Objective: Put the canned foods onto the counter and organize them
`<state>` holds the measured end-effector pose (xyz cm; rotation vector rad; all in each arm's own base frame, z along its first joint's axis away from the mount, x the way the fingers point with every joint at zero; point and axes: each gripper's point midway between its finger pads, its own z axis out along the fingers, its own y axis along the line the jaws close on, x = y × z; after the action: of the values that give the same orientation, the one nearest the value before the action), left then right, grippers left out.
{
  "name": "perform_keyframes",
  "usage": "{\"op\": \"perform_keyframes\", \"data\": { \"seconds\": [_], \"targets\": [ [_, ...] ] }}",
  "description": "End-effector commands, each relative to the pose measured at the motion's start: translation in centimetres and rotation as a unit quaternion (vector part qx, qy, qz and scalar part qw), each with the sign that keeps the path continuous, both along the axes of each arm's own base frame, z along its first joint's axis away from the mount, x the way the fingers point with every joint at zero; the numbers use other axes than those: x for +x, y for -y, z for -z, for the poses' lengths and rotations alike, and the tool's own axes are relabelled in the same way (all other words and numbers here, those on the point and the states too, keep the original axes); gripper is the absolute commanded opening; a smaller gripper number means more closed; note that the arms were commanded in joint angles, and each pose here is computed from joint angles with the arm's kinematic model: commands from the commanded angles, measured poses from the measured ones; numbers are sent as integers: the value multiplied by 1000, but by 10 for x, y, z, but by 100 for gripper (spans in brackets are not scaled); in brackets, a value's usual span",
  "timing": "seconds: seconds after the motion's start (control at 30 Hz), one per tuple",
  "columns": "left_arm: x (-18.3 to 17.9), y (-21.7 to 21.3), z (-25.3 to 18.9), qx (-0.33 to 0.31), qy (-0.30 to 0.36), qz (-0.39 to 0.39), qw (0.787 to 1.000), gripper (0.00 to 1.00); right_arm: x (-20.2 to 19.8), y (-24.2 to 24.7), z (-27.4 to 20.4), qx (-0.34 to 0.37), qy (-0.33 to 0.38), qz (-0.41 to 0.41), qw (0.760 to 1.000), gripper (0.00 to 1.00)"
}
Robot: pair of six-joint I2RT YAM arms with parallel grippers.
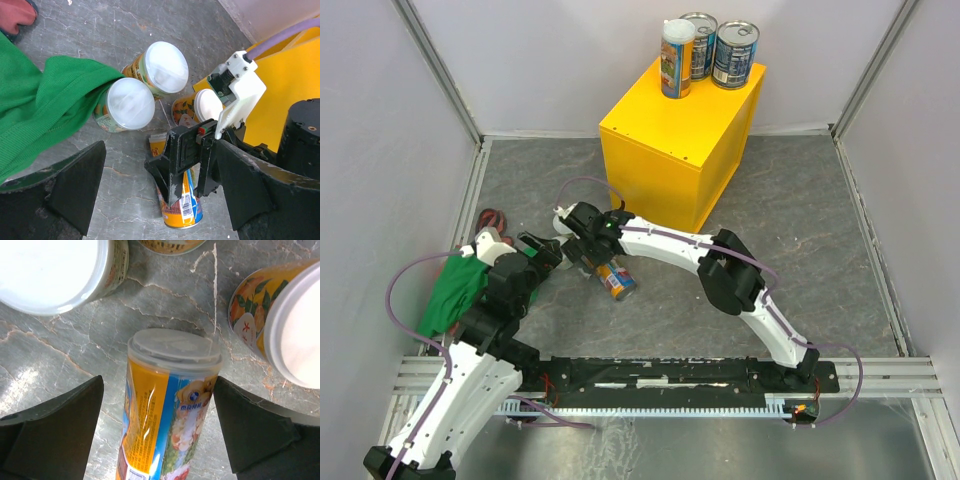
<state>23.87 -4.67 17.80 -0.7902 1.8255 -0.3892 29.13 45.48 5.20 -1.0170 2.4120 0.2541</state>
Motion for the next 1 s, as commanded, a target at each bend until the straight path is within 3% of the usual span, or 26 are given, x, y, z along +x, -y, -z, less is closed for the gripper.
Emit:
{"op": "perform_keyframes", "data": {
  "seconds": [0.0,0.1,0.17,0.27,0.3,0.57,0.97],
  "targets": [
    [4,-1,-10,-20,16,-13,1000,96,12,-6,1,3,13,3,1000,95],
    [4,0,-10,-20,15,-12,1000,96,13,-4,3,-2,11,4,1000,81],
    [5,0,-10,-20,15,-11,1000,96,13,-3,0,0,13,3,1000,64],
    [5,1,-9,-21,15,-10,1000,96,13,-2,-6,2,19,2,1000,29],
    [5,1,-10,-21,16,-9,1000,96,13,-1,-9,2,21,2,1000,24],
    [6,1,-14,-19,22,-10,1000,96,9,2,-54,42,40,-1,998,2],
    [7,-2,-21,-17,31,-15,999,96,2,-4,-153,150,83,-18,985,1]
  ]
}}
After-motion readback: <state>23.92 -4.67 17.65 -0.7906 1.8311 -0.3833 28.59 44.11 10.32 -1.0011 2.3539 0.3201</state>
